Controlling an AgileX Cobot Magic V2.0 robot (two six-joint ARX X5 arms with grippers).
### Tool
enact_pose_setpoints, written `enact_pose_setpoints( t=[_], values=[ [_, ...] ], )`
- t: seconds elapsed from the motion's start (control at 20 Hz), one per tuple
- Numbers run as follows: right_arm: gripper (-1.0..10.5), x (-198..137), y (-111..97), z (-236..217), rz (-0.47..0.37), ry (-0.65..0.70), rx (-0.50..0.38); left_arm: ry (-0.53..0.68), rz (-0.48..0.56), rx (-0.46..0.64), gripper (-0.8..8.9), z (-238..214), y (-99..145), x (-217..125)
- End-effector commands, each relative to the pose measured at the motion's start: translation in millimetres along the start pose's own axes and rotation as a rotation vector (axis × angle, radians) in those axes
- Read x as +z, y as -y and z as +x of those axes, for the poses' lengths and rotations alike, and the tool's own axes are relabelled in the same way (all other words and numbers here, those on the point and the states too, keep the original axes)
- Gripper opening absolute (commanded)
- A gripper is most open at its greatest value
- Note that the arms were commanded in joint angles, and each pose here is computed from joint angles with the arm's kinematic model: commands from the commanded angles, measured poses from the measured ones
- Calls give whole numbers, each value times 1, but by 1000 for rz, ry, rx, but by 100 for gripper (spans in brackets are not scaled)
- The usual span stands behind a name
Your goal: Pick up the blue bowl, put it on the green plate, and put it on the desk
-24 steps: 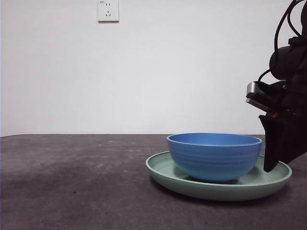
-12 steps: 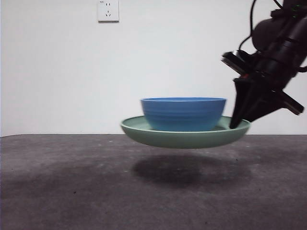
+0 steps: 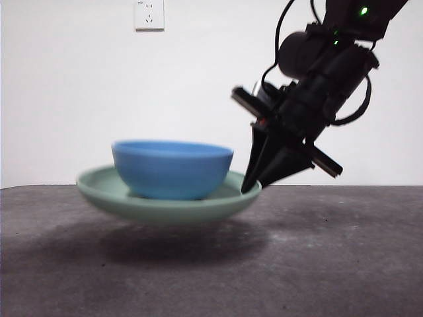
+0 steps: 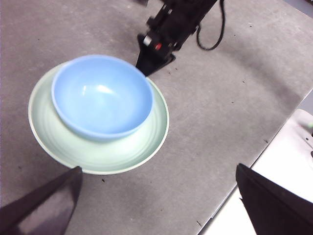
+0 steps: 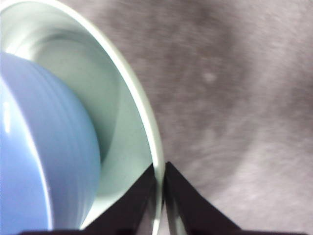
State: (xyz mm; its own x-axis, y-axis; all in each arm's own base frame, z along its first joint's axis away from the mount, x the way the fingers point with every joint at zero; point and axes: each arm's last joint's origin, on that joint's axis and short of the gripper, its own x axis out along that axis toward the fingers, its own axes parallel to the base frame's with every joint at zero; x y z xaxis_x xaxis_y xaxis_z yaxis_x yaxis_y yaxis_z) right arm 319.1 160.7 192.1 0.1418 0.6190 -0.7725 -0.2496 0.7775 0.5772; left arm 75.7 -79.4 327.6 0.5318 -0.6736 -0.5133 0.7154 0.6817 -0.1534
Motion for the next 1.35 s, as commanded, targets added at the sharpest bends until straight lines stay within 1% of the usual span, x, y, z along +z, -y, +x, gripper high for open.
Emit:
enact_pose_setpoints(
  t=[0.05, 0.2, 0.3, 0.5, 0.6, 0.8, 0.85, 0.95, 1.0, 1.1, 1.2, 1.35],
  values=[
    [11, 5, 1, 8, 14, 2, -3, 15, 7, -7, 501, -1, 1, 3],
    [11, 7, 5, 17, 54, 5, -12, 16, 7, -7, 501, -1, 1, 4],
    [11, 6, 3, 19, 50, 11, -38, 15, 7, -7, 501, -1, 1, 3],
    [11, 4, 7, 23, 84, -11, -73, 17, 7, -7, 501, -1, 2, 4],
    [11, 3, 9, 25, 88, -15, -92, 17, 7, -7, 501, -1, 2, 4],
    [19, 3, 9, 25, 88, -17, -92, 17, 7, -7, 501, -1, 2, 4],
    [74, 3, 9, 25, 86, -17, -92, 18, 7, -7, 501, -1, 2, 4],
    [286, 4, 9, 25, 55, -13, -94, 17, 7, -7, 501, -1, 2, 4],
    [320, 4, 9, 24, 37, -10, -98, 17, 7, -7, 501, -1, 2, 4],
    [320, 5, 9, 14, 22, 4, -101, 16, 7, -7, 501, -1, 1, 4],
    [321, 5, 5, -5, -2, 36, -118, 15, 6, -7, 501, -1, 1, 3],
    [347, -4, -6, -46, -51, 72, -199, 16, 7, -7, 501, -1, 1, 4]
  ],
)
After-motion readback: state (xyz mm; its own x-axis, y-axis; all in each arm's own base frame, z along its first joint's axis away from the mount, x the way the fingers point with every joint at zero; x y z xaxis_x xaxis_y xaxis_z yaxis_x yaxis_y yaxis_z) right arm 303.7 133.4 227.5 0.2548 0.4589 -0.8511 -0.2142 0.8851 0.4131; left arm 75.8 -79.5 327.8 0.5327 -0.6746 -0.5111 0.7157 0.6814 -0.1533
